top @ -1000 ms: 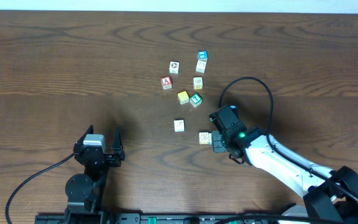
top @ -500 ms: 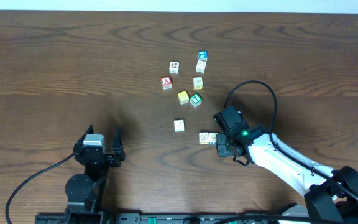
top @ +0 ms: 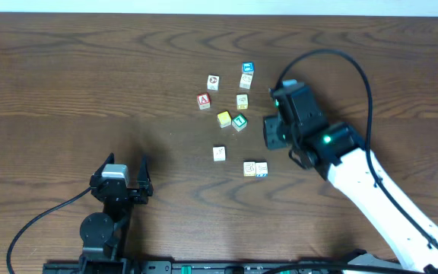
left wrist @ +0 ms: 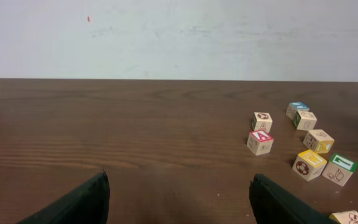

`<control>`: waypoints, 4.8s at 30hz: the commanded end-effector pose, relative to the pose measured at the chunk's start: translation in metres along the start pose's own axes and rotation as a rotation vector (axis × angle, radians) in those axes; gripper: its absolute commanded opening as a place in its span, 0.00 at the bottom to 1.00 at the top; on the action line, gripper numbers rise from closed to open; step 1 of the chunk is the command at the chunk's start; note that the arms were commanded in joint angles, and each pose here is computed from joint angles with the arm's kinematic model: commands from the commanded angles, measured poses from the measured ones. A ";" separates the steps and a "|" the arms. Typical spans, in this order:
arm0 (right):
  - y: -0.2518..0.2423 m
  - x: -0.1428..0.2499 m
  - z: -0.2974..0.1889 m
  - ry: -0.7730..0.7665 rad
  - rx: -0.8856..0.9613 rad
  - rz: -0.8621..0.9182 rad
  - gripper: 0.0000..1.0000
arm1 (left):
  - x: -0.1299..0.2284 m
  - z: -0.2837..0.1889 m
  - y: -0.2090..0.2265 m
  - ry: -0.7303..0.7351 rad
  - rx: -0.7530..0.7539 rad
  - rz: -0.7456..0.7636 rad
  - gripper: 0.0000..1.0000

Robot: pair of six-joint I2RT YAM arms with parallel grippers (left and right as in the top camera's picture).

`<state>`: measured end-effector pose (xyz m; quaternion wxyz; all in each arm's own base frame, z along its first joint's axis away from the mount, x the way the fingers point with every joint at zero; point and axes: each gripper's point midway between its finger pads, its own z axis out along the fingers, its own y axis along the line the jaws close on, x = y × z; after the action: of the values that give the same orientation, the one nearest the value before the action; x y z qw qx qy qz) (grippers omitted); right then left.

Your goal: Lift 5 blocks

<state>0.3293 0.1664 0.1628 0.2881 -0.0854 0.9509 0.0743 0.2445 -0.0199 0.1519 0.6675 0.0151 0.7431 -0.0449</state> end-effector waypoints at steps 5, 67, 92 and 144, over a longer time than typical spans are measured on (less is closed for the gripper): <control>0.012 -0.023 0.062 0.069 -0.009 -0.173 0.69 | 0.016 0.001 -0.001 0.052 0.009 -0.007 0.73; 0.040 -0.002 0.117 0.279 -0.083 -0.309 0.63 | 0.016 0.001 -0.001 0.052 0.009 -0.007 0.73; 0.050 0.024 0.120 0.360 -0.134 -0.381 0.59 | 0.016 0.001 -0.001 0.052 0.010 -0.007 0.73; 0.055 0.067 0.140 0.512 -0.050 -0.154 0.22 | 0.016 0.001 -0.001 0.052 0.010 -0.007 0.72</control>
<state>0.3490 0.2318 0.0180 0.0561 -0.2055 0.9757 0.0509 0.2445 -0.0199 0.1518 0.6674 0.0151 0.7432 -0.0449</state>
